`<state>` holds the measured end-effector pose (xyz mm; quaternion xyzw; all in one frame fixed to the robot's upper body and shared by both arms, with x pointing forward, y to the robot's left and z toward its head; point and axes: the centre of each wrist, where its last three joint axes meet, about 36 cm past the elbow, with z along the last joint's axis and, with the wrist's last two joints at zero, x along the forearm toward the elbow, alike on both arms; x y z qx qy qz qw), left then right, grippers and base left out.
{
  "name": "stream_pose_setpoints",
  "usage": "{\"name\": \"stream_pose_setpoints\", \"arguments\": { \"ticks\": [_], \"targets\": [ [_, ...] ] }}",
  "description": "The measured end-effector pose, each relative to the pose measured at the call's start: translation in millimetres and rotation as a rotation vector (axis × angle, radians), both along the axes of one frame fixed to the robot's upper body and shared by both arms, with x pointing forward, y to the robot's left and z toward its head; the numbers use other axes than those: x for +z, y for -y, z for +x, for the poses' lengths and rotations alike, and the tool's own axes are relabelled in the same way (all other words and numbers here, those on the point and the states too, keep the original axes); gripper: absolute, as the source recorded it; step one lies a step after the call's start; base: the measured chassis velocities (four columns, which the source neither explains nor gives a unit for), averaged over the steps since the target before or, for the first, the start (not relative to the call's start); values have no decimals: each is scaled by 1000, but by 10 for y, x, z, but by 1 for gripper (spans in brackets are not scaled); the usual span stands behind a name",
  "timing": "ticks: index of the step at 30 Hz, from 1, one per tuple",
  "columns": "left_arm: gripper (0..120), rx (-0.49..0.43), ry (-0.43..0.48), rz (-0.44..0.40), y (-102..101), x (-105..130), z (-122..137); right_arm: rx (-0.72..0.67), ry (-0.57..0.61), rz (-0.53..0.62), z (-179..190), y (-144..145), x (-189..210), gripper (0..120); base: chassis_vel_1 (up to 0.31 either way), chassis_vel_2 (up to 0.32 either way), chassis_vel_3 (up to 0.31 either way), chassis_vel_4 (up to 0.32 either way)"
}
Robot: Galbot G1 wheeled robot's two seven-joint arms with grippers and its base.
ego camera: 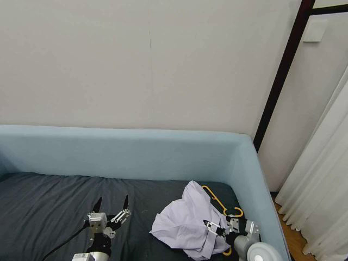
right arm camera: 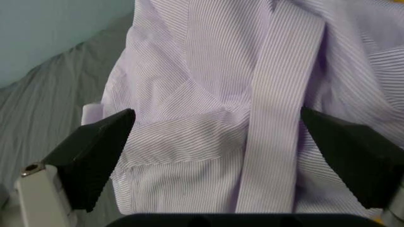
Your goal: Pick up the clothes from the sofa and hang them on the clothes hanger.
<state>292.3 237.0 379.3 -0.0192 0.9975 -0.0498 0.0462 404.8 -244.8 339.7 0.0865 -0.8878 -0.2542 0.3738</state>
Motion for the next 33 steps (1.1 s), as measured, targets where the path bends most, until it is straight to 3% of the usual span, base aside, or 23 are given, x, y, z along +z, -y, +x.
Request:
{"name": "stream_pose_setpoints", "arguments": {
  "ticks": [10, 18, 25, 33],
  "targets": [
    [100, 17, 1, 8, -61, -21, 15, 22, 15, -10, 137, 32, -106, 100, 0, 0, 0, 0],
    [100, 16, 1, 1, -36, -43, 21, 28, 33, -36, 135, 45, -83, 77, 0, 0, 0, 0],
    [100, 16, 0, 2, -40, -51, 8, 22, 28, -83, 111, 112, -117, 98, 0, 0, 0, 0],
    [100, 14, -4, 6, -39, -53, -13, 16, 11, -79, 127, 165, -232, 100, 0, 0, 0, 0]
  ]
}}
